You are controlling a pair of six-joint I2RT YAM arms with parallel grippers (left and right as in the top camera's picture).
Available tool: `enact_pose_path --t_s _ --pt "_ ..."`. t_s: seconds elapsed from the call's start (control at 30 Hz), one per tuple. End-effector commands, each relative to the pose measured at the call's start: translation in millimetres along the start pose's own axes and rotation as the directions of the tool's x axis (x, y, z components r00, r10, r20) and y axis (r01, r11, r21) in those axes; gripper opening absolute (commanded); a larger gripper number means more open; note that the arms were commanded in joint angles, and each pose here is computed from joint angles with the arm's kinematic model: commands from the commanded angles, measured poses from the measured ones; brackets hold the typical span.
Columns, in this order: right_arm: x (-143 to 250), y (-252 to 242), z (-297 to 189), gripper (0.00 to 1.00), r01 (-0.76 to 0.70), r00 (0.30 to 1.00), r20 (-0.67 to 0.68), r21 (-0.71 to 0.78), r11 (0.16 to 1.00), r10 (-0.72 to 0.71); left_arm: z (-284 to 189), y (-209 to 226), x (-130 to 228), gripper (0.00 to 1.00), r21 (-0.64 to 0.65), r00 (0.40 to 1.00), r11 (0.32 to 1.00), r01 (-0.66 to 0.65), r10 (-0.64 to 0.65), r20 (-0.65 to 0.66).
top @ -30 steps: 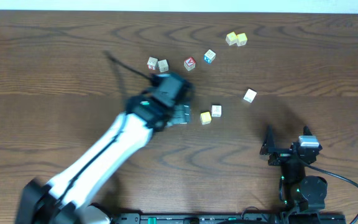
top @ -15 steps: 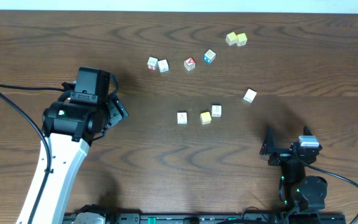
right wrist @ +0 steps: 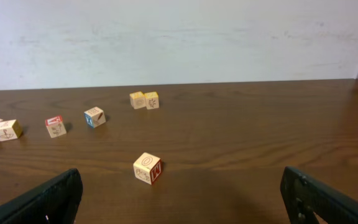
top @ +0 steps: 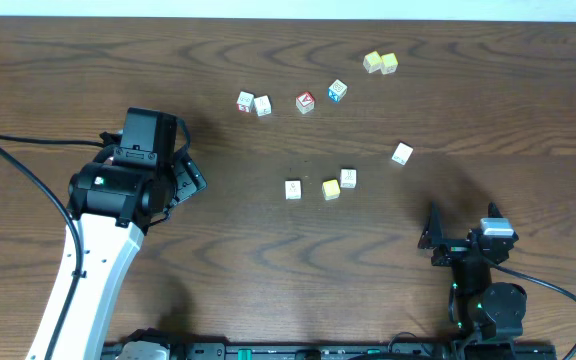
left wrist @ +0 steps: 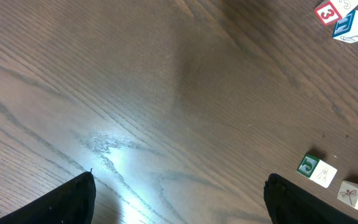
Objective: Lift 4 blocks
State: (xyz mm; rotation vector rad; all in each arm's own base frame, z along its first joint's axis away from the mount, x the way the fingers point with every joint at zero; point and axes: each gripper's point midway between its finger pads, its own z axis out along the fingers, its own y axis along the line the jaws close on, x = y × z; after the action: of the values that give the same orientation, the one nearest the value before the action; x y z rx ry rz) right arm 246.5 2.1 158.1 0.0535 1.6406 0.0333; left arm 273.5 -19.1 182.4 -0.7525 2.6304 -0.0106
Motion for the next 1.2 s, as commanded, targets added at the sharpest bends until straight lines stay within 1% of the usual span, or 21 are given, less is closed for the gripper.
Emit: enact_pose_path --t_s 0.0,0.67,0.7,0.73,0.77,0.8,0.83,0.87,0.9,1.0,1.03,1.07,1.13,1.17 --pt "0 -4 0 0.99 0.011 1.0 0.0 0.018 1.0 -0.011 -2 2 -4 0.87 -0.01 1.0 1.0 0.018 -0.017 0.011" --pt "0 -4 0 0.99 0.011 1.0 0.0 0.018 1.0 -0.011 -2 2 -4 0.87 -0.01 1.0 1.0 0.017 -0.017 0.011" --pt "-1 -4 0 0.99 0.004 1.0 0.004 0.016 1.0 -0.004 -2 2 -4 0.87 -0.01 1.0 1.0 0.018 -0.017 0.011" --pt "-6 0 0 0.99 -0.037 0.999 0.027 -0.007 0.999 0.037 -2 2 -4 0.87 -0.01 1.0 1.0 0.017 -0.017 0.011" --pt "-14 14 -1 0.99 -0.132 0.99 0.046 -0.089 0.987 0.137 -2 2 -4 0.87 -0.01 1.0 1.0 0.017 -0.017 0.011" --pt "-19 35 -5 0.99 -0.25 0.965 0.017 -0.219 0.943 0.26 -2 2 -4 0.87 -0.01 1.0 1.0 0.017 -0.017 0.011" --pt "-20 55 -10 0.99 -0.347 0.935 -0.046 -0.328 0.879 0.352 -2 2 -4 0.87 -0.01 1.0 1.0 0.017 -0.017 0.011" --pt "-18 78 -20 0.99 -0.451 0.89 -0.157 -0.432 0.781 0.427 -2 2 -4 0.87 -0.01 1.0 1.0 0.017 -0.017 0.011" --pt "-19 88 -25 0.99 -0.508 0.859 -0.214 -0.471 0.722 0.465 -2 2 -4 0.87 -0.01 1.0 1.0 0.017 -0.017 0.011" --pt "-39 88 -28 0.99 -0.649 0.747 -0.244 -0.47 0.599 0.618 -2 2 -4 0.87 -0.01 1.0 1.0 0.017 -0.017 0.011" --pt "-52 88 -31 0.99 -0.657 0.728 -0.226 -0.499 0.565 0.647 -2 2 -4 0.87 -0.01 1.0 1.0 0.017 -0.017 0.011" --pt "-66 90 -36 0.99 -0.641 0.726 -0.198 -0.543 0.542 0.659 -2 2 -4 0.87 -0.01 1.0 1.0 0.018 -0.017 0.011" --pt "-107 93 -55 0.99 -0.531 0.742 -0.072 -0.671 0.518 0.666 -2 2 -4 0.87 -0.01 1.0 1.0 0.017 -0.017 0.011" --pt "-126 92 -66 0.99 -0.471 0.739 -0.001 -0.716 0.515 0.674 -2 2 -4 0.87 -0.01 1.0 1.0 0.017 -0.017 0.011"
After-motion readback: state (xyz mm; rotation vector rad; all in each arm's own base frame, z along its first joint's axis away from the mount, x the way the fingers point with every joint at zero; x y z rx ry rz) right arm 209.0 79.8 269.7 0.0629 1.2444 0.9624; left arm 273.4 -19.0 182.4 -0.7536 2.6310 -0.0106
